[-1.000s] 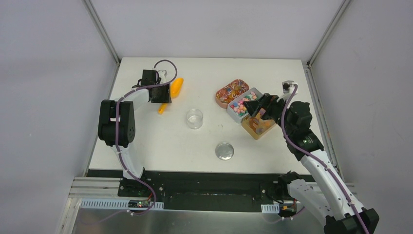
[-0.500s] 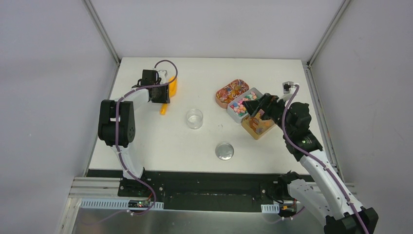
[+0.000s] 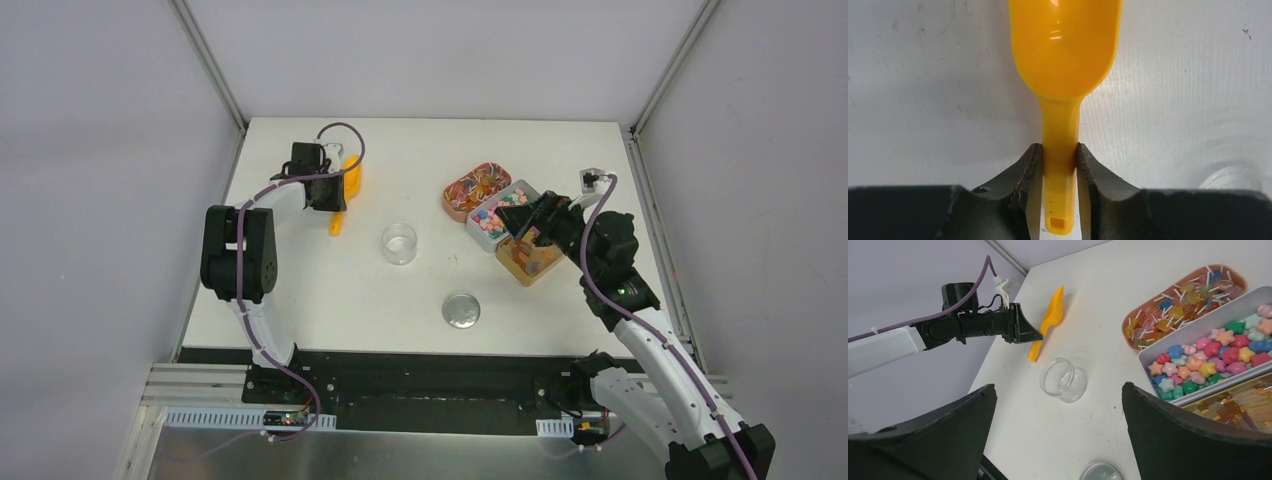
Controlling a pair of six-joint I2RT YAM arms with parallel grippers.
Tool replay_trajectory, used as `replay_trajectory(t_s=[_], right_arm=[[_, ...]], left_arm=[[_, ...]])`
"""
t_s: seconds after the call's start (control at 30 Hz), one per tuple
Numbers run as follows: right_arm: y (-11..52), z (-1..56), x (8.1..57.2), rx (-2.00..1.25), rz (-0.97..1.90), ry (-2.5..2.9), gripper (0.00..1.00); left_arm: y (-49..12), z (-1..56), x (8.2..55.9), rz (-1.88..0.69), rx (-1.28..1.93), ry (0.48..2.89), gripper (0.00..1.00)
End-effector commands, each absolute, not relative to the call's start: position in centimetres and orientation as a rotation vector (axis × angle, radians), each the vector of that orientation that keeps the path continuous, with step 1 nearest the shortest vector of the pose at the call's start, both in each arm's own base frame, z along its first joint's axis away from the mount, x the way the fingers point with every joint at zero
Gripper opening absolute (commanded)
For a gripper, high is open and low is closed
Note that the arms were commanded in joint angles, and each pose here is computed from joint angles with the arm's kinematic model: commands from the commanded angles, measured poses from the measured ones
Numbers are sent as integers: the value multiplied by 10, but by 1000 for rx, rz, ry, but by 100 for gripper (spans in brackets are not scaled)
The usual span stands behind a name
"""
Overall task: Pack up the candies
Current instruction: Pick up the spatula from the center of the board.
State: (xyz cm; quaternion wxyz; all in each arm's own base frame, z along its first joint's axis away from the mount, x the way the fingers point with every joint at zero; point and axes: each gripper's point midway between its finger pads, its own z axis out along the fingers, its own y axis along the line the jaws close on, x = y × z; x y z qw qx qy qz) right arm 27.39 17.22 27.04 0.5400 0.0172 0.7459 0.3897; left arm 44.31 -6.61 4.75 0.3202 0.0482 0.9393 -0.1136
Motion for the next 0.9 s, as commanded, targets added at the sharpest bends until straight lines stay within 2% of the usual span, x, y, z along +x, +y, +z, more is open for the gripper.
replay_trajectory(t_s=[0.0, 0.2, 0.4, 0.6, 0.73, 0.87], right_arm=[[184, 281, 273, 75, 1041, 1739, 98], [191, 267, 281, 151, 1087, 1832, 96], [203, 280, 290, 118, 1128, 1836, 90], [218, 305, 299, 16, 1152, 1844, 80], [232, 301, 300, -51, 1150, 1928, 72], [252, 309, 296, -129, 1217, 1943, 69]], left_arm=[[-65, 102, 455, -277, 127, 2338, 0], [-89, 150, 442, -389, 148, 2286, 0], [-148, 194, 403, -370, 397, 2171, 0], [-193, 217, 350, -422, 601, 2075, 0], [-204, 222, 320, -427, 713, 2015, 0], [-206, 227, 303, -442, 749, 1986, 0]])
